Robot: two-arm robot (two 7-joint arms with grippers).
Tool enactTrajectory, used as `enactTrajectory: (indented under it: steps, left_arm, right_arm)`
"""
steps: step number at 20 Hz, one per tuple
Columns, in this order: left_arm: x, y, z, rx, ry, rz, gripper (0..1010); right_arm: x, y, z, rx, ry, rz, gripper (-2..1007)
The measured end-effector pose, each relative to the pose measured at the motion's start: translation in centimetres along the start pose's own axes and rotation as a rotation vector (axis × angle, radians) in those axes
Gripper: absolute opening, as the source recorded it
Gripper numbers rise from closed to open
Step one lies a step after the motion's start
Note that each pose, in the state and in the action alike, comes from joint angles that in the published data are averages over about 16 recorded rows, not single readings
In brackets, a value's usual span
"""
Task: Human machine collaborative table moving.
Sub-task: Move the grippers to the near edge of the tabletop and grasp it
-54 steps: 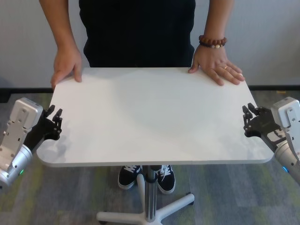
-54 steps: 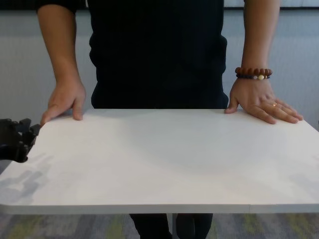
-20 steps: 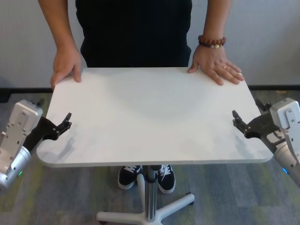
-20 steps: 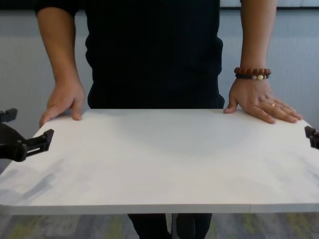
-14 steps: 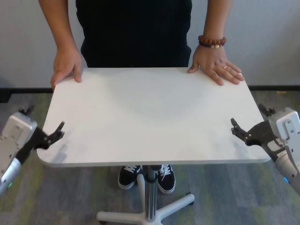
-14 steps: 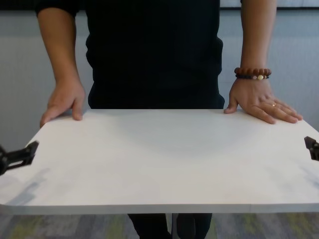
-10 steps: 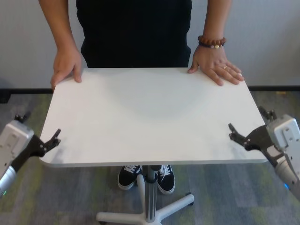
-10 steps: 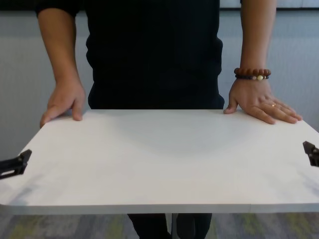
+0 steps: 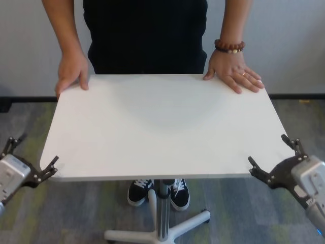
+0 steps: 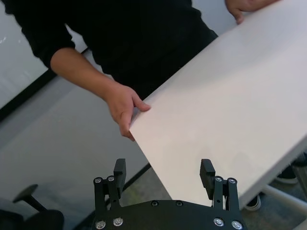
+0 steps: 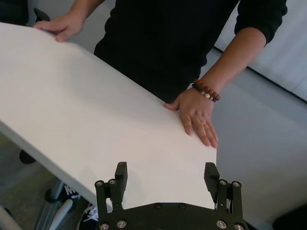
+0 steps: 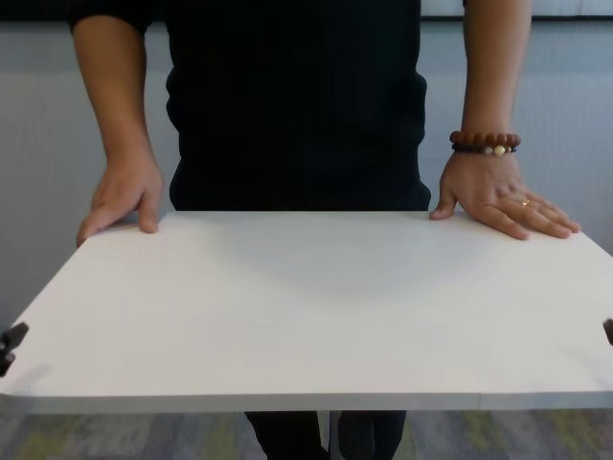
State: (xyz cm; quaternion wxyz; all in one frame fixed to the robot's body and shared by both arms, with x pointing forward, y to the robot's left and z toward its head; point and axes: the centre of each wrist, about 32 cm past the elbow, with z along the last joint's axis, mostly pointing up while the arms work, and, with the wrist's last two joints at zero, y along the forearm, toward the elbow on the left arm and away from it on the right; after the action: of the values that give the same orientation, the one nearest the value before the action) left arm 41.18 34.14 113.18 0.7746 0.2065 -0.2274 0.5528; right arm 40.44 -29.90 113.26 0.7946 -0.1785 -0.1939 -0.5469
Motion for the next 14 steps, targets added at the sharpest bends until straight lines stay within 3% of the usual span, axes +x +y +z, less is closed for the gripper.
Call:
enactTrajectory:
  steps: [7,14]
  left_arm:
    - [-0.70,2.7,0.16,-0.018,-0.127,-0.014,1000]
    - [-1.84,4.9,-0.01,-0.016,-0.198,-0.050,1000]
  right_arm:
    - [-1.00,-3.56,0.26,-0.010,-0.075,0.034,1005]
    - [-1.84,-6.41,0.16,-0.055,-0.156,0.062,1005]
